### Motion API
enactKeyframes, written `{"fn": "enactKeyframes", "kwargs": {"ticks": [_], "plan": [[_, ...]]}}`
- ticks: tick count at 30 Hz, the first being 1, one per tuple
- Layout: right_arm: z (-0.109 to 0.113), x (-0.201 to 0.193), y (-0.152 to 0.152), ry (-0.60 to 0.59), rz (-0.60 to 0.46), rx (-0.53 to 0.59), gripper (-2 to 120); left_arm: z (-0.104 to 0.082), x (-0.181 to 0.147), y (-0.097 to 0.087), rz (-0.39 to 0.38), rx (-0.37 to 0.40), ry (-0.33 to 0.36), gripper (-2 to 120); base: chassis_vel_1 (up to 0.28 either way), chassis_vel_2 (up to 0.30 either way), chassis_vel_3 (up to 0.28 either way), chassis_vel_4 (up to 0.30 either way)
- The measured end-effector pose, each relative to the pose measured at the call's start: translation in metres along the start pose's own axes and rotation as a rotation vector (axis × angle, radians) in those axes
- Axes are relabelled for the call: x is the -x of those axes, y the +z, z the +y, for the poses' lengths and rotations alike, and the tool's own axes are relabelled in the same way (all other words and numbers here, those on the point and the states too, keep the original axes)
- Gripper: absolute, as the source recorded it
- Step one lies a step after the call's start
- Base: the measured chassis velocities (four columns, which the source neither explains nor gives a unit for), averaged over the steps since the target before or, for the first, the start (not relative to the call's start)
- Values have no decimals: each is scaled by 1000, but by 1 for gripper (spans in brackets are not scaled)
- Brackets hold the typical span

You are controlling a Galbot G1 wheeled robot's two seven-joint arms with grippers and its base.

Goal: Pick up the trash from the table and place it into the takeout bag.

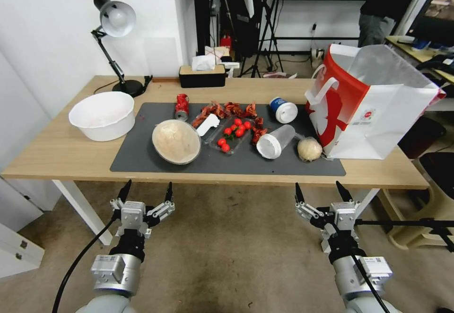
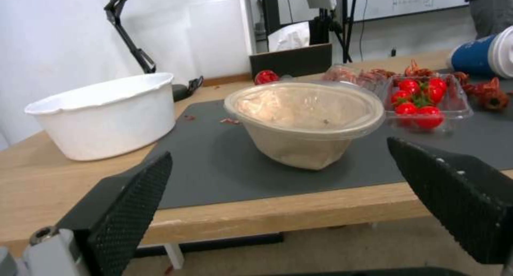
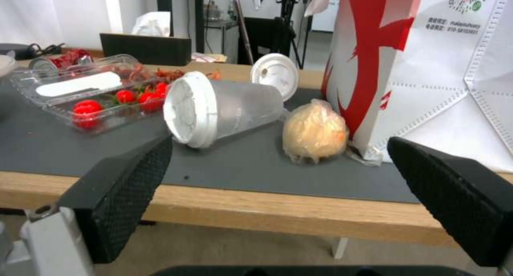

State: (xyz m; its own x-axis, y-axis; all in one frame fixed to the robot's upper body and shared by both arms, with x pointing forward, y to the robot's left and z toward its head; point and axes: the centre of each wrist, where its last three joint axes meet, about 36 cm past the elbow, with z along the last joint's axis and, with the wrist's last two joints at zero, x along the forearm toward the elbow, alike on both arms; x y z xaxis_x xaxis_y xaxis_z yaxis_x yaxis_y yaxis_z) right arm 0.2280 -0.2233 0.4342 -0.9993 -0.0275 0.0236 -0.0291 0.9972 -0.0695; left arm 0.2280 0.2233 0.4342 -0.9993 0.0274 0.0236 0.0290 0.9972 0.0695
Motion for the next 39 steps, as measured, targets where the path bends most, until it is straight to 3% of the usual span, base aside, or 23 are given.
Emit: {"fn": "enactKeyframes", "kwargs": {"ticks": [22,24,31,39], "plan": [[4,4,3,-32,0,20,100,0,1,0,-2,-2,-5,100,0,0,0,0],[17,14,11,-121,6,74,100,-2,6,-3,-14,-19,-33,100,0,0,0,0],[20,23,12,-160,-15,94,100,-12,29,-13,-33,-96,-162,100,0,0,0,0],[19,23,9,-154,-27,91,100,-15,32,-11,-31,-124,-174,100,0,0,0,0]]}}
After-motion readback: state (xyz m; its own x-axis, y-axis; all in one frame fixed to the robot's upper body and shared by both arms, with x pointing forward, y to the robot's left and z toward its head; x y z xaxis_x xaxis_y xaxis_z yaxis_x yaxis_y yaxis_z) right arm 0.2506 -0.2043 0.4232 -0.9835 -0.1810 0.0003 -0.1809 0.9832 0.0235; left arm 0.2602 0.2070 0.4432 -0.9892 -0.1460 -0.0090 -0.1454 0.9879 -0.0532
